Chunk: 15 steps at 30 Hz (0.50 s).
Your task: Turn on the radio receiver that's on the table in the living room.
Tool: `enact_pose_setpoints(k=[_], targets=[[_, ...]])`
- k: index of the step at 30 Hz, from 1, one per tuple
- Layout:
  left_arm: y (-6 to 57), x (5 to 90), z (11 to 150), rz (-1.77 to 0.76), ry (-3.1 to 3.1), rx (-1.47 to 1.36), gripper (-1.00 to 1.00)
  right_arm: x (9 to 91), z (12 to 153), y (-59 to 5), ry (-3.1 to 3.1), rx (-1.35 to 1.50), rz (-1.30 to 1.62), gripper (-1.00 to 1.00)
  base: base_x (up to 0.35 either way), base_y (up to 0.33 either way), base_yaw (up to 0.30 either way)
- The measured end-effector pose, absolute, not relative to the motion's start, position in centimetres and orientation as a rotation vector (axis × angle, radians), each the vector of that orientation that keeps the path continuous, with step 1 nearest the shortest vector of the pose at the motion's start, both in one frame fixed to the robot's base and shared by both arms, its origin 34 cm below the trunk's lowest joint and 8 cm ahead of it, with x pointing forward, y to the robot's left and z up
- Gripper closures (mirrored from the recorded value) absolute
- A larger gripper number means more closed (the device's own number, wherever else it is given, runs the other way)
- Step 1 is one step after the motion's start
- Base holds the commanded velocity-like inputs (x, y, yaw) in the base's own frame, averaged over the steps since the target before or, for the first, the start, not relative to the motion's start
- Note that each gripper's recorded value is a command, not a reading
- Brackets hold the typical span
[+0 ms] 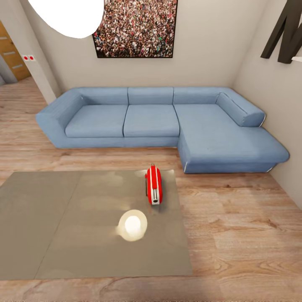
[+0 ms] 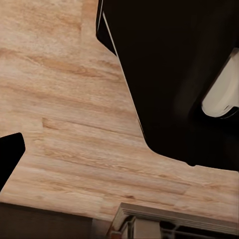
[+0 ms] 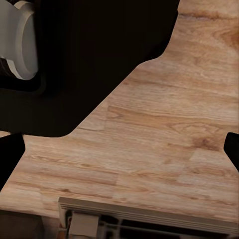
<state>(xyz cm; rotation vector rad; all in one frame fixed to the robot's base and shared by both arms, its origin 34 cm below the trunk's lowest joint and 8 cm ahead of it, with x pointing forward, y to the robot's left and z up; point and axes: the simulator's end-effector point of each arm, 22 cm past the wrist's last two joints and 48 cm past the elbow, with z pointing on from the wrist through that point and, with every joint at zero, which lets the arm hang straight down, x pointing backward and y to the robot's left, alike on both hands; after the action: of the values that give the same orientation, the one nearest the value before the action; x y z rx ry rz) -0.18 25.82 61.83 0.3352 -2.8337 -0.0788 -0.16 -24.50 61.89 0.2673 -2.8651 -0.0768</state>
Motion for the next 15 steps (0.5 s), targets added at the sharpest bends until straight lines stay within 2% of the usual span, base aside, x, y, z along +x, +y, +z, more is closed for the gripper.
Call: enact_pose_setpoints(k=[15], targets=[[25.8,-1.1,62.14,-0.08,-2.809,0.328,-1.0,-1.06,62.2,-24.62,-2.84,0.267,-0.078,-1.0,0.0,0.0,0.0]])
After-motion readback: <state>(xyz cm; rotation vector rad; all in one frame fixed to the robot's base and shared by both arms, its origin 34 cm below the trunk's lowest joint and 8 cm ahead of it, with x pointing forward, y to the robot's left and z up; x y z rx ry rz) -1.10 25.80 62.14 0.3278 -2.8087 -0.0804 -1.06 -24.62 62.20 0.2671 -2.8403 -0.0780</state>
